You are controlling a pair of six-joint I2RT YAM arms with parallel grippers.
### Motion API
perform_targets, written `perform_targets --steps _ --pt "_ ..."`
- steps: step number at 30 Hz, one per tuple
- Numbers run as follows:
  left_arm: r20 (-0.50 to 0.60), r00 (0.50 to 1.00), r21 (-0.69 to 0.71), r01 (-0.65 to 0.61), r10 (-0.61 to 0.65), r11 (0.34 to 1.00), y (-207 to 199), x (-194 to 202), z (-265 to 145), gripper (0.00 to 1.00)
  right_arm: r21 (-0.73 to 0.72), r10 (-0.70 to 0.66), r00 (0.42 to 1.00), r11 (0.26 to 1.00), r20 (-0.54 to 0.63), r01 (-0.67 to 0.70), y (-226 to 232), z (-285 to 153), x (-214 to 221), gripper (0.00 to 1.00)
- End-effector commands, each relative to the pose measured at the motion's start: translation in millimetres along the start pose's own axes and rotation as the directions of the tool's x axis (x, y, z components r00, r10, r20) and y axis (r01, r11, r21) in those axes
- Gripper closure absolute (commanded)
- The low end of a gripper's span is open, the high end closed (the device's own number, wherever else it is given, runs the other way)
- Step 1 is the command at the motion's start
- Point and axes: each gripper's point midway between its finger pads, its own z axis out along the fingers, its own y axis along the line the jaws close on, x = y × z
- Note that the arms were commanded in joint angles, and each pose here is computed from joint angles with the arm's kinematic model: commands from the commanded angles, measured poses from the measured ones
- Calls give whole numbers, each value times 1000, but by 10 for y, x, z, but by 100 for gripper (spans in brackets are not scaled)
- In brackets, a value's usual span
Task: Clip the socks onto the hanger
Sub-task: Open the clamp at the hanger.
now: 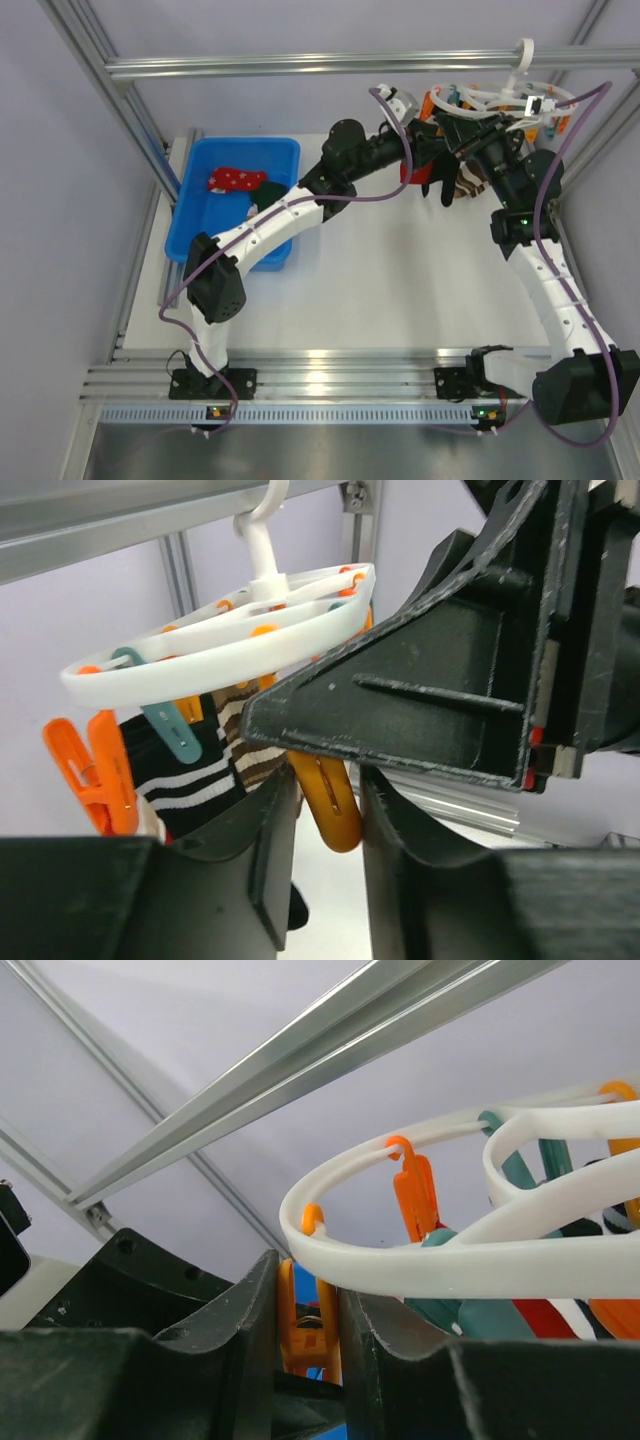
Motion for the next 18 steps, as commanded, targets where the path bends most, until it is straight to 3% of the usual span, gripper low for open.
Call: perform_targets --steps 1,3,7,8,13,18 --pt "72 995 -44 -63 66 997 88 -318 28 69 -11 -20 997 1000 68 20 88 -1 -245 100" --pt "67 993 -40 -99 102 994 89 -353 13 80 -4 -36 997 999 67 36 80 -19 -249 96" --pt "45 988 5 -151 150 989 16 -346 -13 89 12 -100 993 995 60 100 20 -38 -257 62" --pt "48 985 21 -169 168 985 -16 -373 -26 90 12 -109 992 994 62 109 9 -48 -277 59" --pt "31 978 44 -208 207 977 -33 -324 -33 92 7 -140 988 990 70 140 -11 -39 -300 55" --pt "29 976 70 -217 215 974 -73 -312 -18 92 -2 -168 983 986 73 169 -6 4 -322 62"
